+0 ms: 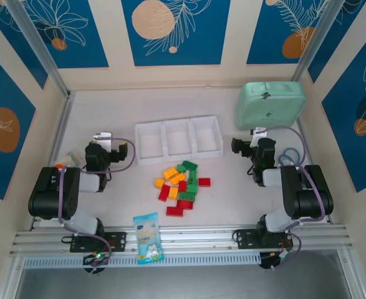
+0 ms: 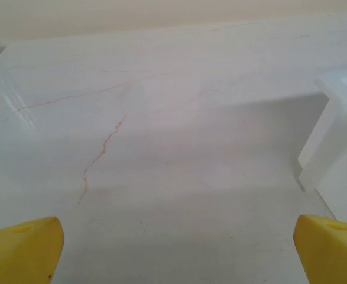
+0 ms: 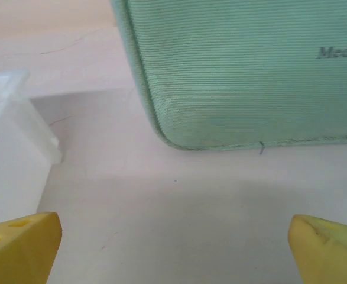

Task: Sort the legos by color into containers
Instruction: Pick up the lego from the bottom-center of the table.

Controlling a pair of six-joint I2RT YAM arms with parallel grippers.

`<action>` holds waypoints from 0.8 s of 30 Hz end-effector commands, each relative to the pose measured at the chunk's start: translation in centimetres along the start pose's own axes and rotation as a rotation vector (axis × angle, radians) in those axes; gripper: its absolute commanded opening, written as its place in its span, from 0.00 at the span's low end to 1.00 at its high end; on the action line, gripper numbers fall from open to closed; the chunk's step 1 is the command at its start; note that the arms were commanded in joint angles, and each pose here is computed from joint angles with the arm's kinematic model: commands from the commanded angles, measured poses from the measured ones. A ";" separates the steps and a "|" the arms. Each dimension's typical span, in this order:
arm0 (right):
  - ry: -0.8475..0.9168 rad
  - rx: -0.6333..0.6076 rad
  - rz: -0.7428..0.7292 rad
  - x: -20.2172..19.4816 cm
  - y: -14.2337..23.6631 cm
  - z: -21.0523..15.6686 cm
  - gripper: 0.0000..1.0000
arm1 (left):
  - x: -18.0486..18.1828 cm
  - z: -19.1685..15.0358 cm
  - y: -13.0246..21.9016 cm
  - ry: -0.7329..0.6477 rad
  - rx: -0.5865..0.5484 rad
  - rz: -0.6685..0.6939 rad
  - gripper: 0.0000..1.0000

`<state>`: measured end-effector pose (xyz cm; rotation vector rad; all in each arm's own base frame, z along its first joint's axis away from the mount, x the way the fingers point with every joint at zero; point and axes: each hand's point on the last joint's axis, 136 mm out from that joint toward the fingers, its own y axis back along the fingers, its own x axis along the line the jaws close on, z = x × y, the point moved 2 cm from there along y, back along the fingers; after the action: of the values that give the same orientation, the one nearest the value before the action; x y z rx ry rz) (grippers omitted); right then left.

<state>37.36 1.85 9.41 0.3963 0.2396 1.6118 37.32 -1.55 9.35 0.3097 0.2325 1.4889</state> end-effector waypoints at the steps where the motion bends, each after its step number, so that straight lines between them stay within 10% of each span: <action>1: 0.016 -0.018 0.055 0.6 -0.2 0.9 0.99 | -0.5 0.7 -0.3 -0.012 -0.018 -0.026 0.99; 24: -0.008 -0.012 0.110 0.7 0.0 0.8 0.99 | -0.6 0.7 -0.3 -0.015 -0.017 -0.025 0.99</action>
<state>37.22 2.09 9.49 0.4309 0.2169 1.6920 37.32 -1.56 9.30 0.3133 0.2310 1.4877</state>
